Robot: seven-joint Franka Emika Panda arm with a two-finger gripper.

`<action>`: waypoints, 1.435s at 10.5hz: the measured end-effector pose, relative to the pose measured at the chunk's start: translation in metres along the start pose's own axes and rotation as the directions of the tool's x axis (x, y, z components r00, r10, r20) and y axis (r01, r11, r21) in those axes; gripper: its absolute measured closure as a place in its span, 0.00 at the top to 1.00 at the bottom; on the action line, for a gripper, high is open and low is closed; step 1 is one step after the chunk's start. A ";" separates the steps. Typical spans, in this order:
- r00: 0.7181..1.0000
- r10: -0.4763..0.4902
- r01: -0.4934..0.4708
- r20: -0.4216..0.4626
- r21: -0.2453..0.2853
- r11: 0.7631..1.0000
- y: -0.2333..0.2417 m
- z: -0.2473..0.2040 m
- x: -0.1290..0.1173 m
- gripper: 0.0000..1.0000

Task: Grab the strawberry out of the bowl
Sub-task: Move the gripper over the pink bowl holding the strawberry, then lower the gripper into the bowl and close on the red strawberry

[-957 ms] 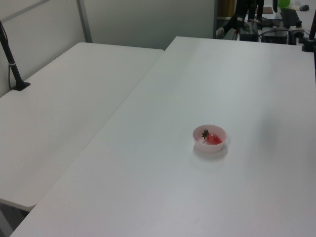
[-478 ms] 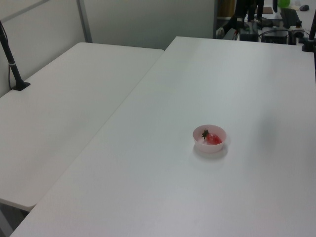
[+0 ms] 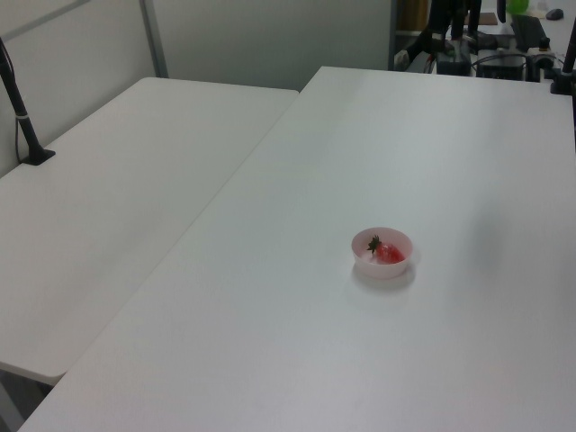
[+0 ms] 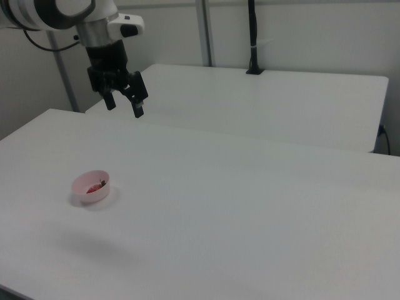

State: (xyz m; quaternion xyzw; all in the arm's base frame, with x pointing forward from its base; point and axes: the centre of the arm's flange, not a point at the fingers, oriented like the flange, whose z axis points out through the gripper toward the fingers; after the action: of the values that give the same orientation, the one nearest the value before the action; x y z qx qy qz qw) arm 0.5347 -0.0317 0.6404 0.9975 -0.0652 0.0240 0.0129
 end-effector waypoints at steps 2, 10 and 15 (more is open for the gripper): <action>0.982 -0.187 0.187 0.021 0.002 0.982 -0.009 0.010 0.001 1.00; 0.986 -0.157 0.155 0.053 0.026 0.988 -0.199 0.174 -0.003 1.00; 0.990 -0.118 0.118 0.071 0.004 0.993 -0.250 0.271 0.003 0.95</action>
State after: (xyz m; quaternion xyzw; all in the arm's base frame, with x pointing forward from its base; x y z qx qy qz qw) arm 0.5830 0.2075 0.3648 0.9998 -0.0066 -0.0125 0.0122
